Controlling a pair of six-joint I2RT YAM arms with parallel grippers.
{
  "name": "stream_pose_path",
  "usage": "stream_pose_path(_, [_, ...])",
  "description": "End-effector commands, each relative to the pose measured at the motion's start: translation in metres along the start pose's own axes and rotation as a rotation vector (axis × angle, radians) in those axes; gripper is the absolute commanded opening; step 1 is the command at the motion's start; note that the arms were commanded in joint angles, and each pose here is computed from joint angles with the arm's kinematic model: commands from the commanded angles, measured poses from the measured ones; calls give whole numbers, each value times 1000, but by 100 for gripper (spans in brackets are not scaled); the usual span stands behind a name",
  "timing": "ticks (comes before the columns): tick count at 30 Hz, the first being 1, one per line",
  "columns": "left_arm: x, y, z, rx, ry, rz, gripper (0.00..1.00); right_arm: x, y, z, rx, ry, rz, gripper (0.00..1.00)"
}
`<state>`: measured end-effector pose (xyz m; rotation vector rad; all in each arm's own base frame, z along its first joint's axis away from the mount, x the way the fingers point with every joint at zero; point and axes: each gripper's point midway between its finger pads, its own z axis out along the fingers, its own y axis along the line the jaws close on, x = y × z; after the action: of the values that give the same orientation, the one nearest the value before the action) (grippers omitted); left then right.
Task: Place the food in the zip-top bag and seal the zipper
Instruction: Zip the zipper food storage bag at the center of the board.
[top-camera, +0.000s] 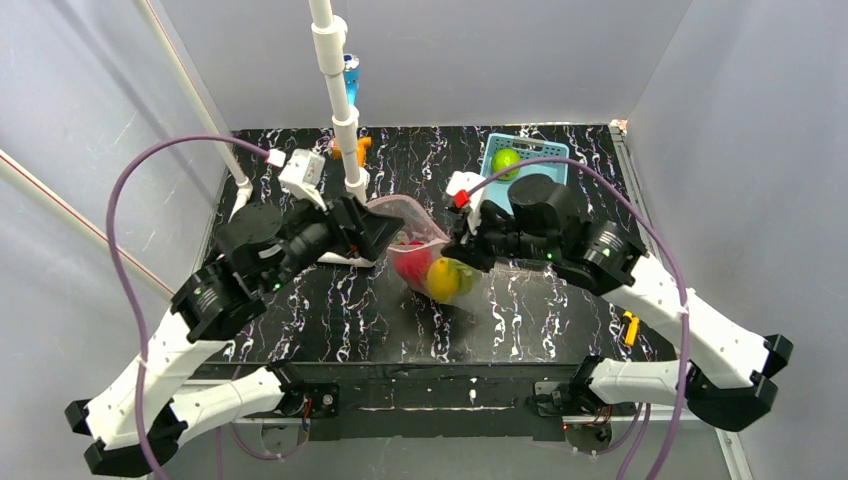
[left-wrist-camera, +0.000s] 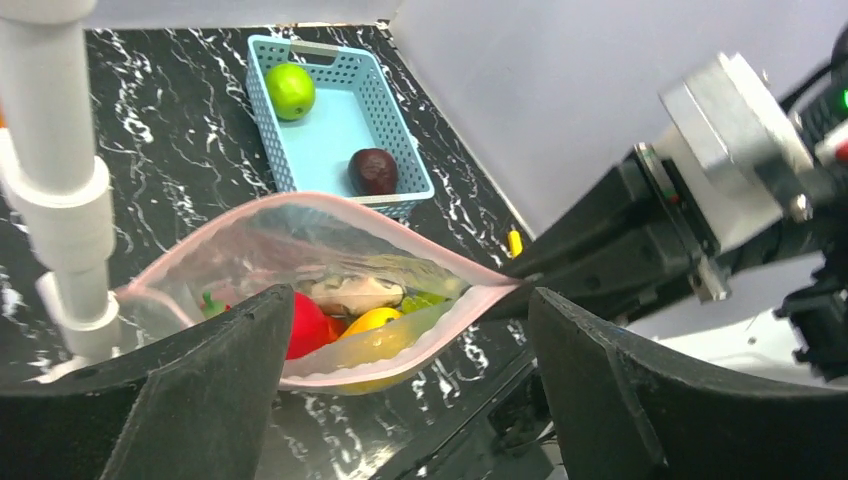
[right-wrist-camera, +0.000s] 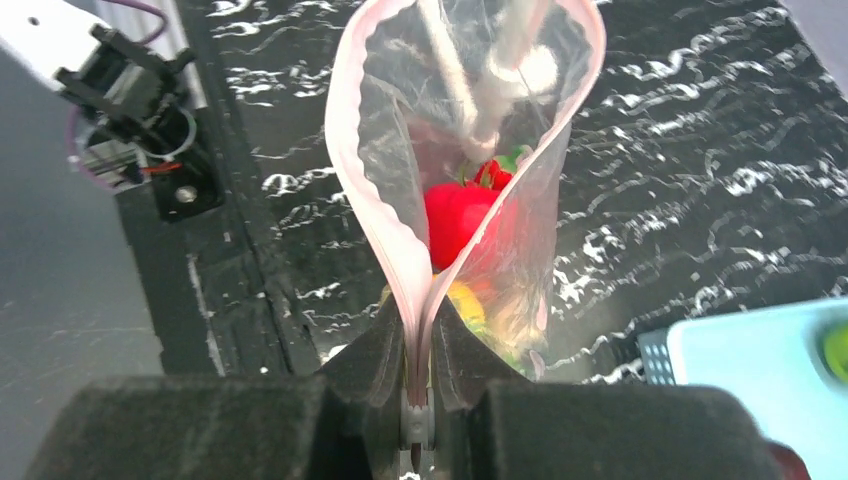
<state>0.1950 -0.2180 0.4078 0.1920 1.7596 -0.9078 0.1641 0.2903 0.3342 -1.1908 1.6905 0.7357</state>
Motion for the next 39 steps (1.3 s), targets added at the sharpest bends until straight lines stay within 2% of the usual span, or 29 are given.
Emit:
stream_pose_path(1, [-1,1,-35,45,40,184,87,-66,33,-18,-206,-159,-77,1])
stream_pose_path(4, [0,-12,-55,133,79,247,88,-89,49,-23,-306,-206,-74,1])
stream_pose_path(7, [-3,-24,-60,195,110,302,89,-81,41,-16,-326,-207,-28,1])
stream_pose_path(11, [-3,-33,-53,239,147,347,90,-48,13,-8,-293,-200,74,1])
stream_pose_path(15, [8,-37,-35,263,178,330,91,-9,4,9,-256,-94,121,1])
stream_pose_path(18, [20,-39,-21,285,219,317,92,9,-4,15,-215,-59,138,1])
stream_pose_path(24, [39,-41,-1,309,296,310,92,9,-11,11,-179,-67,144,1])
stream_pose_path(30, [56,-38,9,346,317,351,92,7,-10,10,-200,-78,145,1])
stream_pose_path(33, [67,-24,19,301,388,348,92,4,-8,9,-211,-90,146,1])
stream_pose_path(36, [79,-33,22,381,459,335,93,4,-5,7,-227,-93,151,1])
stream_pose_path(39, [90,-31,27,399,524,346,98,5,-2,5,-241,-97,152,1])
